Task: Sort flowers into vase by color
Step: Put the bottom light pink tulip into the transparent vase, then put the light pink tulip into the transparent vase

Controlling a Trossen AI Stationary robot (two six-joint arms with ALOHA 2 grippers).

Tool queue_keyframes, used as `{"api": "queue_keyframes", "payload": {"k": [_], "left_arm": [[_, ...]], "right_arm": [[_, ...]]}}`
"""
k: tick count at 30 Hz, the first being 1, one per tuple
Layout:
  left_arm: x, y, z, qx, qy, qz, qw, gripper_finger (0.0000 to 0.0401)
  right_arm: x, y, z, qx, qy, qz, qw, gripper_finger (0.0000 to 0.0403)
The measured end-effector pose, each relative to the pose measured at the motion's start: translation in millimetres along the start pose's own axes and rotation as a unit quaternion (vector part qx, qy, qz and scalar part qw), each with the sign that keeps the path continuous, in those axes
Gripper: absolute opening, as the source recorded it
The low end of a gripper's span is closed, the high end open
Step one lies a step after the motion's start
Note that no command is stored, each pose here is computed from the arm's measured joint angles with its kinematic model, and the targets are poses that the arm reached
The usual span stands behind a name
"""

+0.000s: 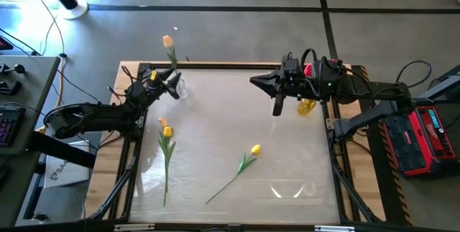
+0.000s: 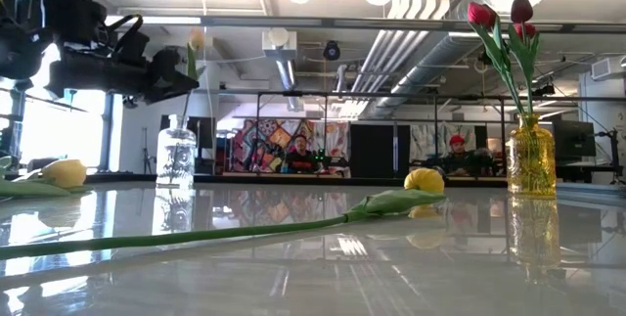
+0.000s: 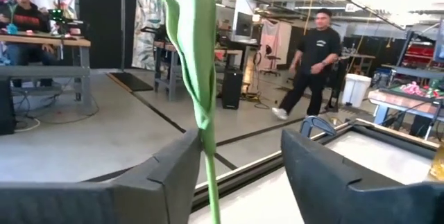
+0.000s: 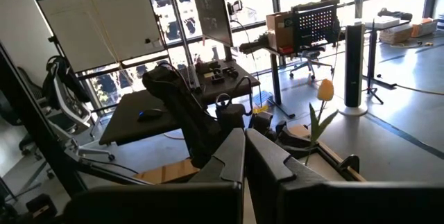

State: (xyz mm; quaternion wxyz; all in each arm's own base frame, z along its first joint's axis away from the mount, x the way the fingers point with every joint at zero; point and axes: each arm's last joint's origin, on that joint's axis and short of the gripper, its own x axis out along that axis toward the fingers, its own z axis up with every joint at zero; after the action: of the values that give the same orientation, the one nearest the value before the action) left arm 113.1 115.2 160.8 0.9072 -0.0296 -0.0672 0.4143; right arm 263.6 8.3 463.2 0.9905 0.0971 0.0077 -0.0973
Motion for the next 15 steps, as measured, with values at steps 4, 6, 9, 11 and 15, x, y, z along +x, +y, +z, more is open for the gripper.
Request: {"api": "queue_keyframes", "payload": {"k": [4, 6, 9, 11, 15], "left_arm": [[-1, -2, 1, 0.007, -0.004, -0.006, 1.000, 0.0212], [-2, -3, 4, 0.016, -0.013, -0.010, 1.000, 0.0219], [-3, -4, 7, 0.034, -0.022, -0.008, 0.999, 0.0223], [-5, -3, 8, 0.040, -0.020, 0.000, 0.999, 0.0225], [-7, -3, 11, 0.041, -0.012, 0.005, 0.999, 0.0225]], "right_arm": [[0, 0, 0, 0.000, 0.000, 0.000, 1.000, 0.0000], [0, 0, 0, 0.000, 0.000, 0.000, 1.000, 0.0000], [0, 0, 0, 0.000, 0.000, 0.000, 1.000, 0.0000], [0, 0, 0, 0.000, 0.000, 0.000, 1.000, 0.0000], [0, 0, 0, 0.000, 0.000, 0.000, 1.000, 0.0000]]}}
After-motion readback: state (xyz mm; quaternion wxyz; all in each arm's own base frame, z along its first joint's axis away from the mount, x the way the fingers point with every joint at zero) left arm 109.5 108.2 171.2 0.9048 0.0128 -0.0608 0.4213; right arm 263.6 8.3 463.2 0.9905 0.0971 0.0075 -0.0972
